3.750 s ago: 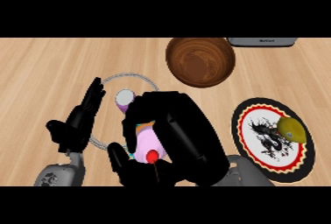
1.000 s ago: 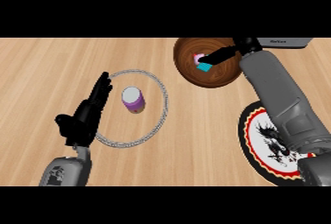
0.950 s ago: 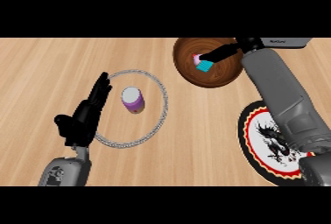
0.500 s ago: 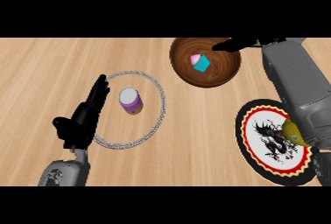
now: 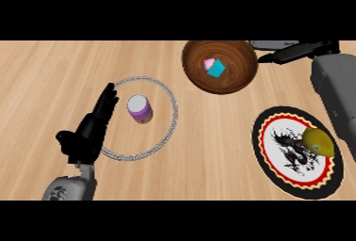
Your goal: Pick the cupcake from the plate and place it in the bowl
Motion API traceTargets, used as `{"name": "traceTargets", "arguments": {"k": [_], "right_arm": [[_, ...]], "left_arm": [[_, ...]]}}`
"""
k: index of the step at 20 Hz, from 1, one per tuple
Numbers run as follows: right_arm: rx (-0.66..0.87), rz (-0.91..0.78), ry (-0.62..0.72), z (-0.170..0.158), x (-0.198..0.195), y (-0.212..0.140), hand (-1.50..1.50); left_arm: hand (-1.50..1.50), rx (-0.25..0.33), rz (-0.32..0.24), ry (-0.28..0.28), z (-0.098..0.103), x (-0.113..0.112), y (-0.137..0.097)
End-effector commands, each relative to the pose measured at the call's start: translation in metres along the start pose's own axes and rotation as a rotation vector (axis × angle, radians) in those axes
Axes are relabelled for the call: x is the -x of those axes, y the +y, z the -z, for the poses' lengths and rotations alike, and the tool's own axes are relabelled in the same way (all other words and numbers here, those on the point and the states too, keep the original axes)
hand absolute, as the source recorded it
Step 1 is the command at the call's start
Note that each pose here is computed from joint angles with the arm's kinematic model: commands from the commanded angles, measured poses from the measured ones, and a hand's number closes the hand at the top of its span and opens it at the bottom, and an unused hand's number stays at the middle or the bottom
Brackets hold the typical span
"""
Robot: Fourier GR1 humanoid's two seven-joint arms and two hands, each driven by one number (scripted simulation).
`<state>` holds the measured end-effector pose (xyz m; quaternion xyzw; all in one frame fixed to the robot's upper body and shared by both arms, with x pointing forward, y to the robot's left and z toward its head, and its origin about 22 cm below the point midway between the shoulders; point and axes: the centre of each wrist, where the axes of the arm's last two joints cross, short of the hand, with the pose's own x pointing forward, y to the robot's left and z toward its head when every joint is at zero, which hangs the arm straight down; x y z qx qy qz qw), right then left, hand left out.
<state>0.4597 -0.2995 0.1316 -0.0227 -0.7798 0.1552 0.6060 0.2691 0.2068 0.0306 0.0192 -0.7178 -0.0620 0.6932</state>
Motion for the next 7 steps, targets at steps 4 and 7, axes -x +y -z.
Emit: {"name": "traceTargets", "arguments": {"k": [4, 7], "right_arm": [[-0.063, 0.031, -0.013, -0.026, 0.023, -0.023, -1.5], [-0.086, 0.025, -0.016, -0.026, 0.028, -0.009, -1.5]], "left_arm": [[0.0, -0.012, -0.002, 0.001, 0.004, -0.009, 0.018], [0.0, -0.033, 0.009, 0.023, -0.005, 0.006, 0.026]]}}
